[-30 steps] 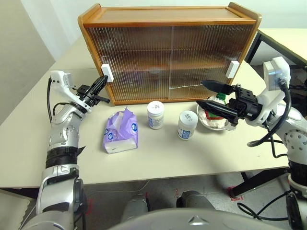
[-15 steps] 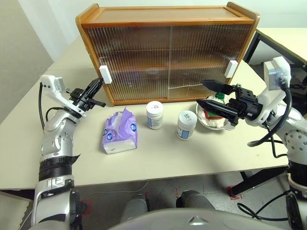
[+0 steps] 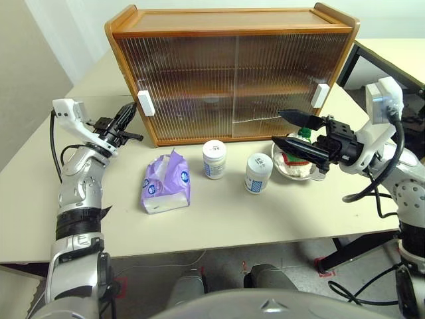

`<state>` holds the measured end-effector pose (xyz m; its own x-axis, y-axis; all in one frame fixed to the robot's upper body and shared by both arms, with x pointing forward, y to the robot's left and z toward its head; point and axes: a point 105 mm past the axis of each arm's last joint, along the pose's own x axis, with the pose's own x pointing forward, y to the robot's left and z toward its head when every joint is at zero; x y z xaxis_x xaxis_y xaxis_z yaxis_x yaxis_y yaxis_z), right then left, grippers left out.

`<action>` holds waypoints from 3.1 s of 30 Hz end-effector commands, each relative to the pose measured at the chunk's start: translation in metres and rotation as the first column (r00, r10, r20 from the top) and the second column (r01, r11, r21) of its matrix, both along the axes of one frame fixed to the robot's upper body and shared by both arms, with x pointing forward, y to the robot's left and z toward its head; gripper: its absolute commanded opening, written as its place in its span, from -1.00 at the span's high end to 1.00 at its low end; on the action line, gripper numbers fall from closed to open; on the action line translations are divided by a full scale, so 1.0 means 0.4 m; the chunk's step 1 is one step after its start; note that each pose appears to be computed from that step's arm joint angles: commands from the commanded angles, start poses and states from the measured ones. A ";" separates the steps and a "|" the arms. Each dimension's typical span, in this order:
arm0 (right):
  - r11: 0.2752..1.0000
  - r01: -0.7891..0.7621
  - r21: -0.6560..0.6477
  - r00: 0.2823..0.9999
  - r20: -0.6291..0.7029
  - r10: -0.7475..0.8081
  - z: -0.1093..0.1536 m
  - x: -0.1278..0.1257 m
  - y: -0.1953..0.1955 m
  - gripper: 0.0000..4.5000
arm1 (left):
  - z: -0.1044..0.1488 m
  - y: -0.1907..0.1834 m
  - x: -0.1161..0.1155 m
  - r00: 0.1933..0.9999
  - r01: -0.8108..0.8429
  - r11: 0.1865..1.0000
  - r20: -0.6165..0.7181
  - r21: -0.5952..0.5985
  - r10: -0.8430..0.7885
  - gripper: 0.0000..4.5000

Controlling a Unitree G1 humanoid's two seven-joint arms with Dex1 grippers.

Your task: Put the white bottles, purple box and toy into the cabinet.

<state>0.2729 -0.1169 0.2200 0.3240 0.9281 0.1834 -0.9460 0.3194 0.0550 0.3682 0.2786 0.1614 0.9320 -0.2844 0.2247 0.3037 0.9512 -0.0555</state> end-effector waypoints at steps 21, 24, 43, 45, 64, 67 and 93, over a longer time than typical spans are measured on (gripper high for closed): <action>1.000 0.022 -0.002 1.000 0.014 -0.022 0.003 -0.005 -0.011 -1.00 | 0.020 -0.162 0.054 0.959 0.282 0.958 -0.032 0.056 -0.280 0.99; 1.000 0.026 -0.001 1.000 0.015 -0.026 0.003 -0.005 -0.011 -1.00 | 0.018 -0.183 0.058 0.948 0.317 0.944 -0.046 0.088 -0.314 0.99; 0.999 0.035 0.008 0.999 0.019 -0.035 0.005 -0.009 -0.005 -1.00 | 0.010 -0.264 0.092 0.922 0.383 0.913 -0.121 0.138 -0.368 0.99; 0.999 0.036 0.008 0.999 0.019 -0.036 0.005 -0.008 -0.005 -1.00 | 0.012 -0.279 0.090 0.915 0.399 0.907 -0.120 0.136 -0.385 0.99; 0.999 0.049 -0.001 0.998 0.028 -0.049 0.012 -0.011 -0.008 -1.00 | 0.020 -0.385 0.109 0.877 0.479 0.871 -0.111 0.112 -0.468 0.99; 0.998 0.057 -0.001 0.998 0.030 -0.057 0.014 -0.011 -0.010 -1.00 | 0.020 -0.401 0.117 0.871 0.488 0.866 -0.111 0.106 -0.478 0.99; 1.000 0.009 -0.004 1.000 0.010 -0.009 0.006 -0.005 0.007 -1.00 | 0.082 -0.284 0.053 0.915 0.403 0.911 -0.027 0.081 -0.403 0.99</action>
